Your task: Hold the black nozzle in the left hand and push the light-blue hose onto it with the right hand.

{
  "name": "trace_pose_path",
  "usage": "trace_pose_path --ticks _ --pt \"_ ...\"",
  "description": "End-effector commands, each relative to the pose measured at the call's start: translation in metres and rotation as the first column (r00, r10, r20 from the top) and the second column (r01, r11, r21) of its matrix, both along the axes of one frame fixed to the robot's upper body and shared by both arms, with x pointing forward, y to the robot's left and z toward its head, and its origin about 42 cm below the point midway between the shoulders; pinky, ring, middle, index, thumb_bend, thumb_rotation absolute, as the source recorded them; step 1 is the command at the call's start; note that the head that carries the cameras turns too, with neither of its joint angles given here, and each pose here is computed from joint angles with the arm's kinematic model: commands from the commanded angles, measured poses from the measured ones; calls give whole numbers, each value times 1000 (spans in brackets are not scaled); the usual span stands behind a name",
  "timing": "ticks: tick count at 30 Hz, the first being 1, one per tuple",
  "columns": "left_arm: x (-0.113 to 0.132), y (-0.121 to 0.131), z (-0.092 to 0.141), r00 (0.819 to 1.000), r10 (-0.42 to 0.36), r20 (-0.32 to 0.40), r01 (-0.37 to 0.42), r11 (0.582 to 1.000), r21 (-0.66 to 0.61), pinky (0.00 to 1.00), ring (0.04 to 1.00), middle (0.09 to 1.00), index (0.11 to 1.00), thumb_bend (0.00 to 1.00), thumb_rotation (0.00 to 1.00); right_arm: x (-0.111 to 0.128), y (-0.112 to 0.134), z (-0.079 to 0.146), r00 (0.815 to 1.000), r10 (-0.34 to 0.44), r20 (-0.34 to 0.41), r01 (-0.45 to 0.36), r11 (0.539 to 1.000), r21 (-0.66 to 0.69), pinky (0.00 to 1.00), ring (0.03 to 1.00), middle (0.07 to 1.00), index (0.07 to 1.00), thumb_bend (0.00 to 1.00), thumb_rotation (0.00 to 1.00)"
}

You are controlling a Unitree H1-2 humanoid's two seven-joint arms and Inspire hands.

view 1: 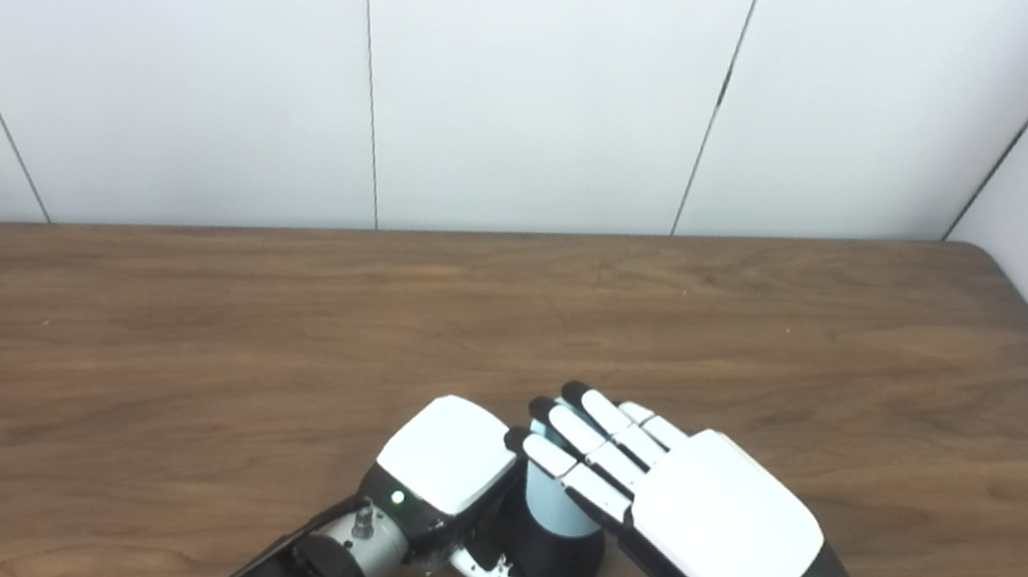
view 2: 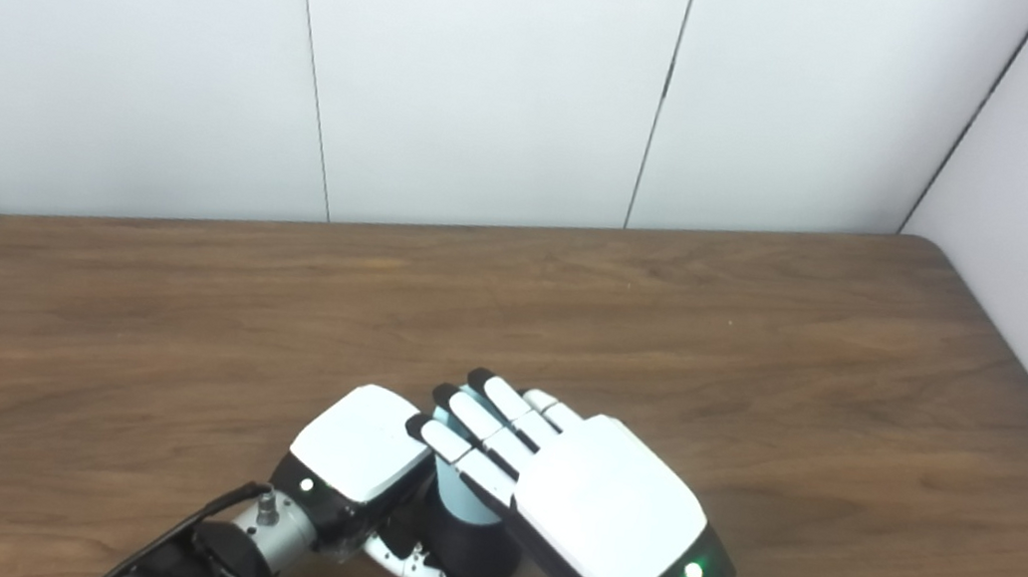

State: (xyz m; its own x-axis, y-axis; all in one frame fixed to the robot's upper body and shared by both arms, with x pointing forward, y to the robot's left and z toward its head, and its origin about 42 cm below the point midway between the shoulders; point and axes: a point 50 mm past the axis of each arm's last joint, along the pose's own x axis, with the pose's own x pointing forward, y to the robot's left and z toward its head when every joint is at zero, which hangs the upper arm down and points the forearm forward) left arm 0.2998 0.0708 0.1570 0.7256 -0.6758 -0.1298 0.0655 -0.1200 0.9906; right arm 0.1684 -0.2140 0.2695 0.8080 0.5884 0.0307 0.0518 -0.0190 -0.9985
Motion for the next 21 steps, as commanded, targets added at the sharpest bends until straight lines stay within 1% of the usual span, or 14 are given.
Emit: trace_pose_path --ticks 1,3,6,12,16,20,21 --pt "-13 55 -80 959 173 -224 -78 922 379 408 382 412 528 516 0 -4 -2 -29 984 -21 -177 5 996 -89 874 974 990 941 898 928" --pt "-13 56 -80 957 176 -228 -79 922 380 457 423 428 527 518 0 -5 -1 -31 984 -26 -178 12 997 -80 891 989 997 956 880 931" --pt "-13 56 -79 958 175 -226 -77 919 386 422 397 418 527 516 0 -6 0 -34 984 -33 -177 20 997 -72 895 990 1000 962 860 923" --pt "-13 57 -79 960 174 -221 -77 919 387 451 403 422 530 516 0 -9 2 -41 981 -45 -187 34 997 -63 909 1000 1000 987 830 919" --pt "-12 59 -78 961 171 -218 -76 920 386 417 381 415 528 517 0 -10 4 -45 980 -48 -191 38 998 -55 908 1000 1000 989 838 919" --pt "-12 59 -78 960 171 -221 -76 921 382 444 406 423 531 516 0 -10 4 -45 982 -41 -182 33 998 -46 907 1000 1000 981 839 912" --pt "-12 58 -79 959 173 -224 -76 921 383 450 409 424 532 516 0 -10 4 -43 985 -36 -168 31 999 -33 907 1000 1000 979 838 906"
